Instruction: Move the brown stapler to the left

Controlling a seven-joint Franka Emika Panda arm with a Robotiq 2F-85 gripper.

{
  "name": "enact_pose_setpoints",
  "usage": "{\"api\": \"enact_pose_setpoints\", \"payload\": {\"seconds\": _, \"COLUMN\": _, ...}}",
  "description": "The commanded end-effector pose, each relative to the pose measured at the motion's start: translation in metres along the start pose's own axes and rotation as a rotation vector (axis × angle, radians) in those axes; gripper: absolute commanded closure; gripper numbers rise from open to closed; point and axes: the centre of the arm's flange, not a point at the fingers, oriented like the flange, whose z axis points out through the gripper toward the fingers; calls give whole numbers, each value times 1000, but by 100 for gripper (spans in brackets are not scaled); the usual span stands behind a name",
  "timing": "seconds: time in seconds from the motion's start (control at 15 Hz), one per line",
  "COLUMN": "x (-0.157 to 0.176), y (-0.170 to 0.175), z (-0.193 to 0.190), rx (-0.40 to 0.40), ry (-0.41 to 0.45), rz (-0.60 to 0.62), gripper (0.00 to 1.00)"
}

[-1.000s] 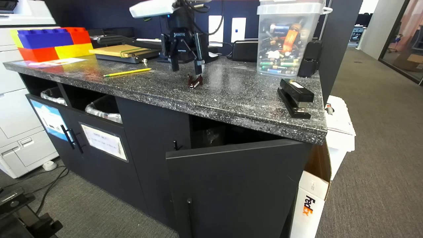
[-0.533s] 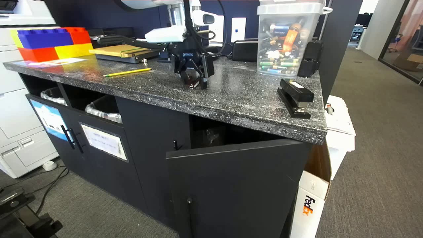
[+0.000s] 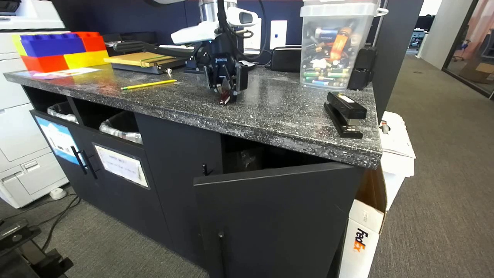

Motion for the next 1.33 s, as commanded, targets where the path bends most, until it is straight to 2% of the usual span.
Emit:
{"api": "enact_pose_setpoints", "payload": {"seconds": 0.0, "x": 63, "y": -33, "z": -20, "rx": 5, "ry": -81, "rz": 1, "gripper": 89}}
{"api": "enact_pose_setpoints", "payload": {"seconds": 0.27, "x": 39, "y": -56, "z": -45, "rx": 24, "ry": -129, "rz": -9, "gripper": 89}}
{"api": "enact_pose_setpoints", "payload": {"seconds": 0.53, "x": 26, "y": -93, "z": -43, "rx": 71, "ry": -156, "rz": 24, "gripper": 89}}
{"api": "enact_pose_setpoints", "payload": {"seconds": 0.87, "x": 13, "y": -135, "z": -47, "rx": 204, "ry": -127, "rz": 102, "gripper": 89}}
{"api": "enact_pose_setpoints", "payload": {"seconds": 1.07, "x": 10, "y": -158, "z": -46, "rx": 220, "ry": -97, "rz": 149, "gripper": 89}}
{"api": "enact_pose_setpoints", "payload": {"seconds": 1.27, "x": 8, "y": -174, "z": -37, "rx": 198, "ry": -75, "rz": 190, "gripper": 89}}
